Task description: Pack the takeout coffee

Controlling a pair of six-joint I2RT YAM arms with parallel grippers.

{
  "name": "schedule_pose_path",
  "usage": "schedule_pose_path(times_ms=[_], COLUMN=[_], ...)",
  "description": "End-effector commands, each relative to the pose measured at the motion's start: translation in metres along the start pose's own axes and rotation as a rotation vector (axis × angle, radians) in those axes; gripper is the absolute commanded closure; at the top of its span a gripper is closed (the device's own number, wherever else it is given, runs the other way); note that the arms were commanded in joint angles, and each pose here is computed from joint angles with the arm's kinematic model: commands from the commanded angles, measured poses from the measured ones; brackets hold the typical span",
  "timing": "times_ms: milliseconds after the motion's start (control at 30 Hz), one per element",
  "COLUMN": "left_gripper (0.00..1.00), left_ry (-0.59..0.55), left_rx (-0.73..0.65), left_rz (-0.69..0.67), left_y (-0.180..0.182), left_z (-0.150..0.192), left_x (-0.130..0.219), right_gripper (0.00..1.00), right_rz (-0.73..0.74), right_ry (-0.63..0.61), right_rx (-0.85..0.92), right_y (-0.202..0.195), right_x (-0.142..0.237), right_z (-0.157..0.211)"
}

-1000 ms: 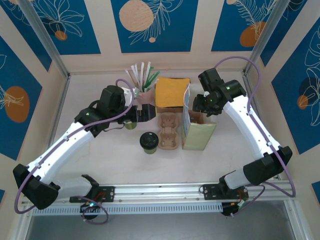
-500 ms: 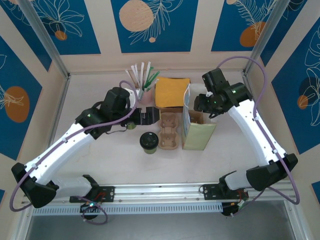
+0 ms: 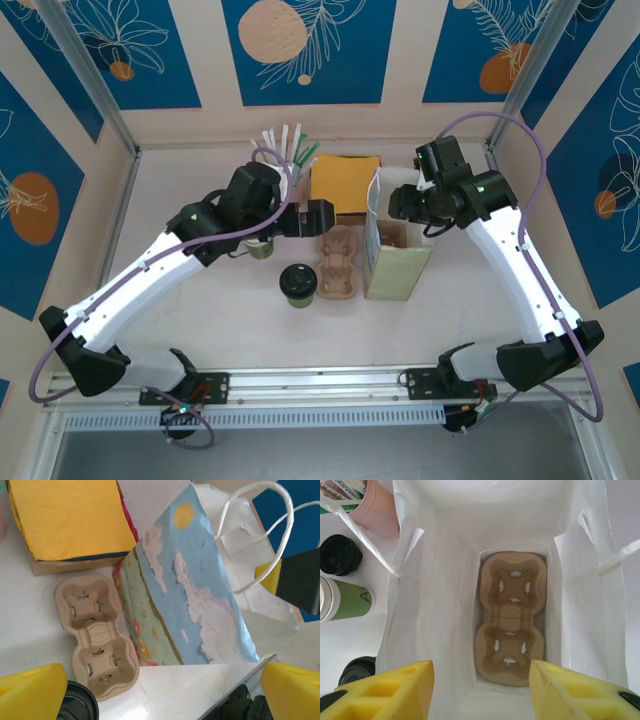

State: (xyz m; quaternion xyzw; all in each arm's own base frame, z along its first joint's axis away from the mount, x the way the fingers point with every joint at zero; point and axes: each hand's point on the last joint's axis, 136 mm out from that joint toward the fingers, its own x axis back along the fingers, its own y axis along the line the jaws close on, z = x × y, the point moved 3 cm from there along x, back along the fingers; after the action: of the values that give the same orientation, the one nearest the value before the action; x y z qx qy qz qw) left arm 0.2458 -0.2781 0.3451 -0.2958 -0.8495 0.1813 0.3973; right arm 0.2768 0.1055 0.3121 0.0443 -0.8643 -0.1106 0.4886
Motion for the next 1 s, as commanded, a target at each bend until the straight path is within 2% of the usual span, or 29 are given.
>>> schedule_pose_path(times_ms=[0,267,600,800,967], left_gripper=[0.01,0.03,0.08,0.10,0.14], left_ry=[-0.033,0.000,0.083,0.059,0.072], left_rx=[-0.018,-0.072,-0.111,-0.094,-0.108], left_rz=[-0.022,-0.036,0.047,0.066,0.061], left_y=[-0.005,-0.013,-0.030,-0.039,-0.048], left_z=[-0.011,-0.020,-0.014,-0.020,-0.019], left_x=[0.004,-0.007,-0.020,-0.023,-0.033], right_gripper=[0.47,0.47,0.47,0.46,0.46], right_rz=[-0.050,-0.062,-0.015,-0.024,-0.032], right_ry=[-0.025,-0.048,-0.034,-0.072,-0.078], right_rx=[0.021,-0.008,-0.054,-0.051,-0.058], right_y=[0.004,0.002,-0.010,-0.019,-0.030], right_x=[0.010,0.025,0.040,0.060,0.062], right_z=[-0.006,-0.011,-0.003,0.000,0.004])
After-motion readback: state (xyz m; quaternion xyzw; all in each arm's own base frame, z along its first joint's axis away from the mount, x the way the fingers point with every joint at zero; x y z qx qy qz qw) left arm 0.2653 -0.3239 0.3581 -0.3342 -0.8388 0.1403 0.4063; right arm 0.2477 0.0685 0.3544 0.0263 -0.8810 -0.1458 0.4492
